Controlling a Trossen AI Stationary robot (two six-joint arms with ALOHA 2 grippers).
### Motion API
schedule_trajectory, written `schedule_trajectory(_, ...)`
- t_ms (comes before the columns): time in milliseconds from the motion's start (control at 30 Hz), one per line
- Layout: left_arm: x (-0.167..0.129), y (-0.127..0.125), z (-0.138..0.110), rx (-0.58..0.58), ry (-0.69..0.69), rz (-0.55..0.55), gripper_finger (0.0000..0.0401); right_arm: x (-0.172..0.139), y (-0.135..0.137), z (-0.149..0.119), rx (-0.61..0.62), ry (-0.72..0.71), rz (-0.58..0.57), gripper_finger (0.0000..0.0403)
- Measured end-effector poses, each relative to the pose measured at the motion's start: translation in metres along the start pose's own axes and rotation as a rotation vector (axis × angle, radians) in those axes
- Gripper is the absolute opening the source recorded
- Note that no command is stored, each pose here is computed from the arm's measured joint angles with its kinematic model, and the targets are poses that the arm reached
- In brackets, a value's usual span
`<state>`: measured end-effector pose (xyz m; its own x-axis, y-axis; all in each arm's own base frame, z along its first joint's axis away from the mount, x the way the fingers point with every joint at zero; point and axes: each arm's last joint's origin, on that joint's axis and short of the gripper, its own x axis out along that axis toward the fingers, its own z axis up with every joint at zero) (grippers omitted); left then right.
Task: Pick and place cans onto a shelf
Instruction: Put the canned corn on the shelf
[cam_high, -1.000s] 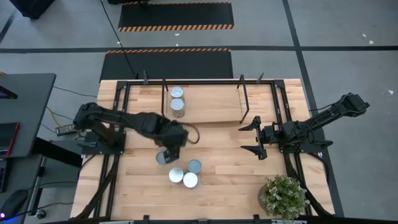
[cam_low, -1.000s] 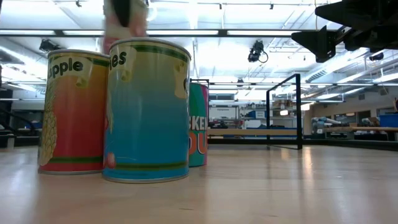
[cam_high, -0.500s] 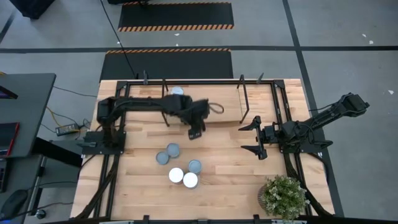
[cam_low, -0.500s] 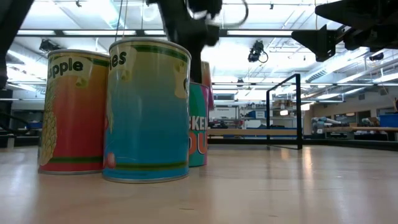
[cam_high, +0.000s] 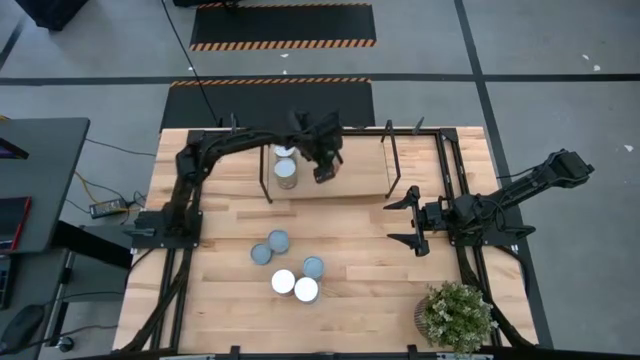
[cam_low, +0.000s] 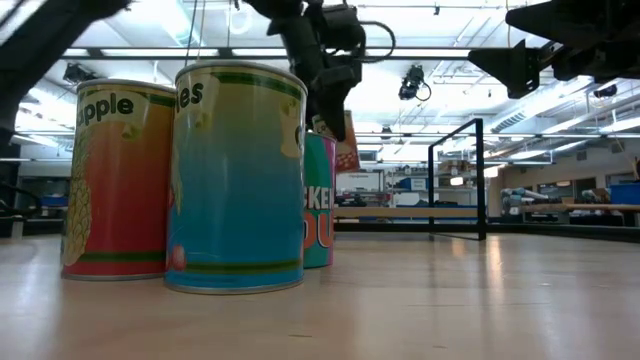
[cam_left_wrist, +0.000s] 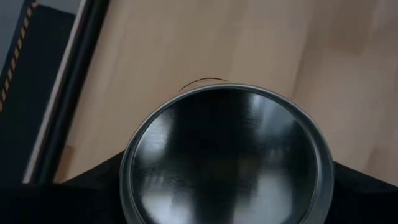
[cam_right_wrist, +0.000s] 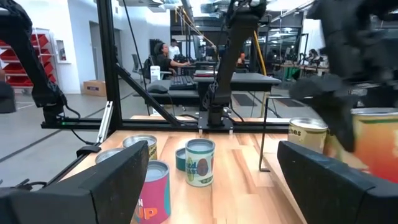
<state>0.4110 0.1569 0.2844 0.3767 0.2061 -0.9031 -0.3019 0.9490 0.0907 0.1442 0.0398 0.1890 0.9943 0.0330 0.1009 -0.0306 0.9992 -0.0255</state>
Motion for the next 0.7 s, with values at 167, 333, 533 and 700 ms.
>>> schedule_trajectory(167, 0.020, 0.029, 0.000, -0.016, 0.102, -0.013, 0.0307, 0.000, 0.000, -0.001, -0.002, 0.009, 0.001, 0.0364)
schedule_trajectory(333, 0.040, 0.039, -0.010, 0.017, 0.211, -0.033, 0.0307, 0.000, 0.000, -0.001, -0.008, 0.010, 0.001, 0.0364)
schedule_trajectory(533, 0.043, 0.039, -0.011, 0.048, 0.230, -0.040, 0.0308, 0.000, 0.000, -0.001, -0.011, 0.011, -0.002, 0.0364)
schedule_trajectory(700, 0.042, 0.036, -0.013, 0.061, 0.257, -0.004, 0.0317, 0.000, 0.000, -0.001, -0.004, 0.011, -0.002, 0.0364)
